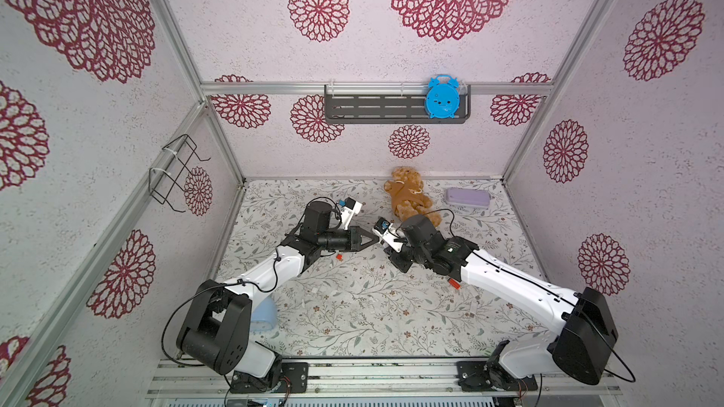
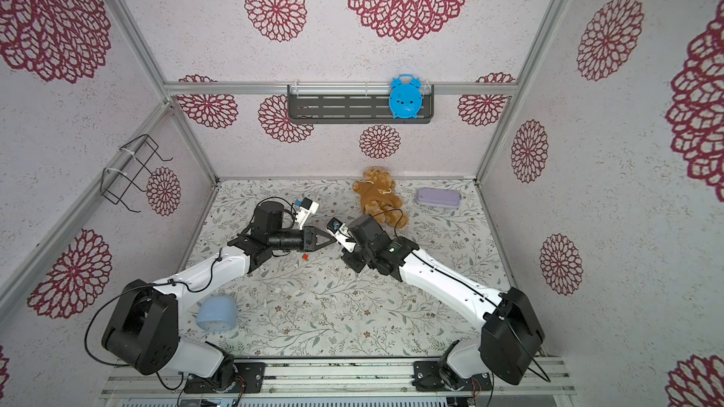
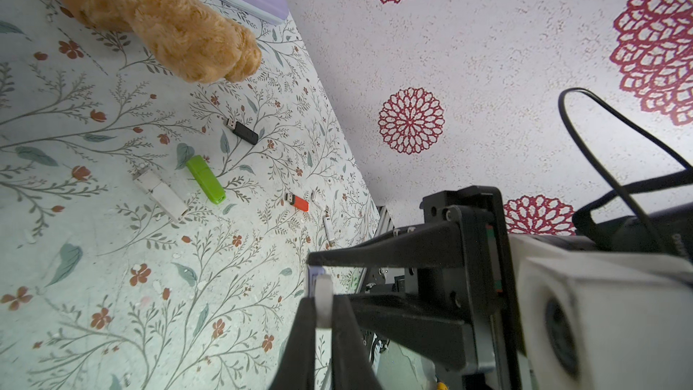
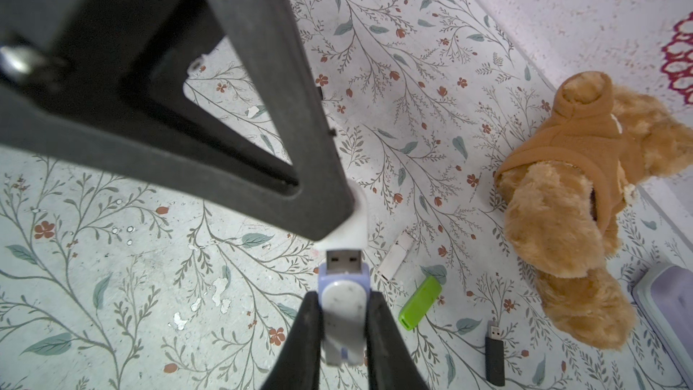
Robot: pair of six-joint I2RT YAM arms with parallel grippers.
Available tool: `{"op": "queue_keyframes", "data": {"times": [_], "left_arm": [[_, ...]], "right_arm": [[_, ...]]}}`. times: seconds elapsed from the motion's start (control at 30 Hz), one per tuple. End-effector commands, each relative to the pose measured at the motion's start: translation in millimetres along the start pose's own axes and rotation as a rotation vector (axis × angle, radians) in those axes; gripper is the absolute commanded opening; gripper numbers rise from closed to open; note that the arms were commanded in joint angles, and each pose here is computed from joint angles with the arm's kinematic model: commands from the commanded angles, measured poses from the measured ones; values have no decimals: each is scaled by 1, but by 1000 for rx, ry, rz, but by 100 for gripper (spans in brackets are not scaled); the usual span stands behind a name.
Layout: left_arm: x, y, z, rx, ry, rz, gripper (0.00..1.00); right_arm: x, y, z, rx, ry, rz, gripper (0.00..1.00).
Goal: Close the usb drive cover
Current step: Close the cover of the USB drive.
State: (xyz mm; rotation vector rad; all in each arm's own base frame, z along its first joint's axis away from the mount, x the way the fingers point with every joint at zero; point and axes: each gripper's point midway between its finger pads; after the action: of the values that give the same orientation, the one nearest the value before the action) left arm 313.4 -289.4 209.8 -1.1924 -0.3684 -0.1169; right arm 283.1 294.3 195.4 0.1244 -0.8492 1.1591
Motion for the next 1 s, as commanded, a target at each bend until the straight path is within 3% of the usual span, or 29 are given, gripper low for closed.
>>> {"op": "queue_keyframes", "data": {"times": [0.0, 0.97], "left_arm": [[-1, -3, -5, -3, 17, -20, 7], [3, -6, -3, -7, -1, -27, 7]], "right_arm": [[20, -11, 9, -49, -53, -9, 21], [43, -8, 16, -23, -154, -31, 20]]}}
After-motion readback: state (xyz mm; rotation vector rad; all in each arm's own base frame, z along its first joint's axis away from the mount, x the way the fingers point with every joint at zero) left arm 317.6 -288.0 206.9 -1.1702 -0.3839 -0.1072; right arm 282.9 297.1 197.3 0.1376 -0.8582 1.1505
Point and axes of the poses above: each gripper's point midway between its finger pads, its own z axis back along the fingers, its own y axis along the line the jaws close on, x = y × z, and after that the axes turned 12 degrees about z, right-handed
